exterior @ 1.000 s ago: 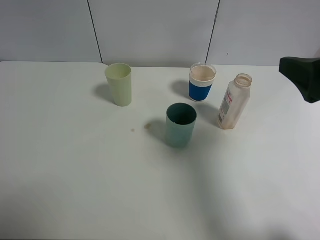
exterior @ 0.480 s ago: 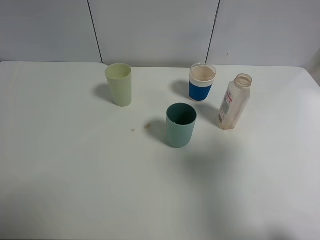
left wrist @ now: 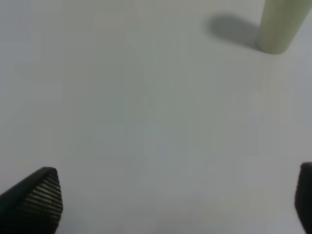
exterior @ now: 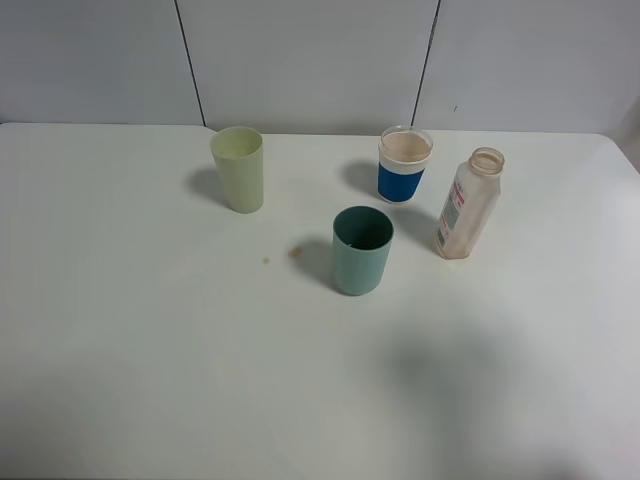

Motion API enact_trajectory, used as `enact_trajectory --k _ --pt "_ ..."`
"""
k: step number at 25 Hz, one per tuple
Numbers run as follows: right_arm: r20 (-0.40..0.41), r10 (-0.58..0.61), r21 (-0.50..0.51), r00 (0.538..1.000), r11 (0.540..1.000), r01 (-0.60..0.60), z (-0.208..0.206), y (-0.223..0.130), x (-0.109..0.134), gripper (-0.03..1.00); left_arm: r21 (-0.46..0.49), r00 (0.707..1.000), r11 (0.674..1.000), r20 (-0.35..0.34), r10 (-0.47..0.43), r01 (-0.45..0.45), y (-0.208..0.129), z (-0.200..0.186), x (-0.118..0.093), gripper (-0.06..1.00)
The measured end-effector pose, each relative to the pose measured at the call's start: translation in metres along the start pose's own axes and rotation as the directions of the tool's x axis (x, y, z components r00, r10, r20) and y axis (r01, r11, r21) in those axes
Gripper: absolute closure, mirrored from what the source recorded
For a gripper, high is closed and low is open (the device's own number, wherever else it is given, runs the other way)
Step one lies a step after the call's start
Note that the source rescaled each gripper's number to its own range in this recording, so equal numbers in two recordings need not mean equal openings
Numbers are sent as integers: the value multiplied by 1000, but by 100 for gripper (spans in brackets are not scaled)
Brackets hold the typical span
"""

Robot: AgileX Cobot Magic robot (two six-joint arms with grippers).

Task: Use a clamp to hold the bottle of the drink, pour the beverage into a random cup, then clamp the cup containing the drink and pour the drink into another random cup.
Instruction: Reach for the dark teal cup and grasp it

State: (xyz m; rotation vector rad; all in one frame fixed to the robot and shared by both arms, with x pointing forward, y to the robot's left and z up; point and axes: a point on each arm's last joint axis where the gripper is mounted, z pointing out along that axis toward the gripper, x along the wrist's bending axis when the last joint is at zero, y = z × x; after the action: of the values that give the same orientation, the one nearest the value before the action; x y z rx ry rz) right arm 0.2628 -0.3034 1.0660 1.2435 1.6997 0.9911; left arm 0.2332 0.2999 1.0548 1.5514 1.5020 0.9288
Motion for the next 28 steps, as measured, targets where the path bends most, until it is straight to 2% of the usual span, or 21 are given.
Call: enact_trajectory --k 5,10,17,22,28 --pt "-25 53 -21 998 998 -54 -10 -2 1 -3 0 1000 1000 0 0 0 0 0 0 5" --pt "-34 68 18 997 998 -67 -15 -4 2 -3 0 1000 1000 0 0 0 0 0 0 5" --pt "-17 58 126 998 991 -55 -16 -14 1 -3 0 1000 1000 0 0 0 0 0 0 5" --pt "6 63 130 998 989 -63 -13 -19 -1 -3 0 1000 1000 0 0 0 0 0 0 5" --pt "10 73 76 997 994 -73 -20 -23 -1 -3 0 1000 1000 0 0 0 0 0 0 5"
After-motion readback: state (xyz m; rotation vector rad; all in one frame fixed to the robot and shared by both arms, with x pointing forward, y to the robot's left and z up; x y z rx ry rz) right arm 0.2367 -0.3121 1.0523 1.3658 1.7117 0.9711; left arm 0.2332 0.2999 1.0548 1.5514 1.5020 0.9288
